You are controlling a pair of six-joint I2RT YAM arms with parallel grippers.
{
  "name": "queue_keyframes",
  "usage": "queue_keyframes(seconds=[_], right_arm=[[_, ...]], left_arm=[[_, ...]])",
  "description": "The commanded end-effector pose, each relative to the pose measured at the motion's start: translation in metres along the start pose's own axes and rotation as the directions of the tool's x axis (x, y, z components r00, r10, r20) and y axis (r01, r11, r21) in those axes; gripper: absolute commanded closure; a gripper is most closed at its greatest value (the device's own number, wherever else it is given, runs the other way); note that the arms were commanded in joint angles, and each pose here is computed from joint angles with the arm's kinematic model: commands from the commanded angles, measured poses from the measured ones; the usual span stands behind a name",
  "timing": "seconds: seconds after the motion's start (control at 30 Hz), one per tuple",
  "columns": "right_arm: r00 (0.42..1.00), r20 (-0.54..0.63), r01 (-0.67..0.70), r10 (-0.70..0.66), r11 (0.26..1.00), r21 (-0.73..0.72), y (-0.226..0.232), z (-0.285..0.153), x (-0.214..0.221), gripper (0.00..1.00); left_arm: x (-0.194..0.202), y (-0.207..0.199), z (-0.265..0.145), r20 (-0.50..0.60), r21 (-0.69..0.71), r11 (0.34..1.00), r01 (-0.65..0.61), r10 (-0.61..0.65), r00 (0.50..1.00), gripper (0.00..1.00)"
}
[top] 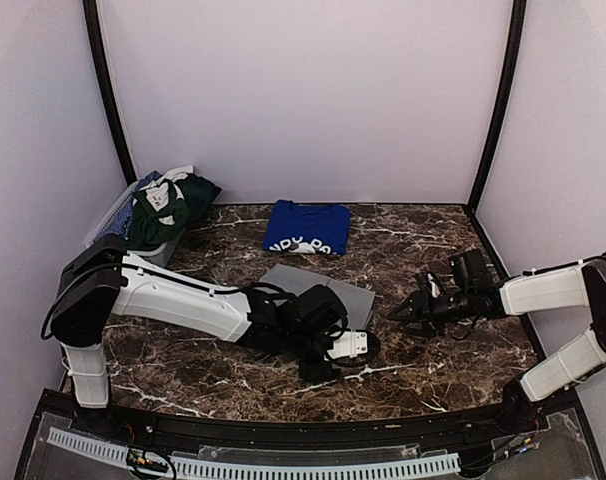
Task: Fold and stack the mixed laundry pile
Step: Pick up the square-folded shirt from the center of the board.
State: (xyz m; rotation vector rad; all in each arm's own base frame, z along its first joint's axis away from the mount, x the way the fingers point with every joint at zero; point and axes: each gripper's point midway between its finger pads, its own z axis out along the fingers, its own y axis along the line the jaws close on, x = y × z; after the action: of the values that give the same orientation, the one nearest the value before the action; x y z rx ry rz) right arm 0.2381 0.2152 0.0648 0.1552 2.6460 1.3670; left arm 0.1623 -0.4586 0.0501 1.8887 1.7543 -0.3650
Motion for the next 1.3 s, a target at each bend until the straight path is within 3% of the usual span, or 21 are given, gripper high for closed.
queue_keyframes(seconds=[0.0, 0.33, 0.47, 0.6, 0.63, 0.97, 1.27], right_arm=[[1.000, -0.001, -0.006, 0.006, 0.999, -0.037, 0.001, 0.002, 0.003, 0.55], [1.000, -0.005, -0.023, 0.022, 0.999, -0.032, -0.003, 0.005, 0.003, 0.56], [1.000, -0.008, -0.028, 0.028, 0.999, -0.033, -0.003, 0.007, 0.003, 0.56], [0.998, -0.006, -0.066, 0.066, 0.997, -0.049, -0.003, 0.012, 0.003, 0.51], [0.997, -0.004, -0.071, 0.071, 0.996, -0.060, -0.001, 0.014, 0.003, 0.48], [0.992, 0.042, -0.111, 0.117, 0.987, -0.117, 0.019, 0.032, -0.013, 0.31], [0.972, 0.088, -0.205, 0.220, 0.967, -0.154, 0.025, 0.052, -0.024, 0.31]], left_arm=[[-0.007, 0.007, 0.010, 0.041, -0.040, 0.993, -0.108, 0.110, 0.993, 0.40], [0.007, -0.002, 0.028, 0.015, -0.002, 0.987, -0.164, 0.164, 0.986, 0.58], [0.012, 0.002, 0.036, -0.017, -0.021, 0.989, -0.147, 0.146, 0.989, 0.73], [-0.011, 0.020, 0.028, 0.048, -0.108, 0.989, -0.103, 0.109, 0.993, 0.97], [-0.020, 0.025, 0.026, 0.075, -0.130, 0.988, -0.081, 0.091, 0.993, 0.99], [-0.082, 0.047, 0.004, 0.278, -0.166, 0.985, 0.048, 0.000, 0.961, 1.00], [-0.095, 0.052, 0.003, 0.329, -0.168, 0.981, 0.096, -0.036, 0.944, 1.00]])
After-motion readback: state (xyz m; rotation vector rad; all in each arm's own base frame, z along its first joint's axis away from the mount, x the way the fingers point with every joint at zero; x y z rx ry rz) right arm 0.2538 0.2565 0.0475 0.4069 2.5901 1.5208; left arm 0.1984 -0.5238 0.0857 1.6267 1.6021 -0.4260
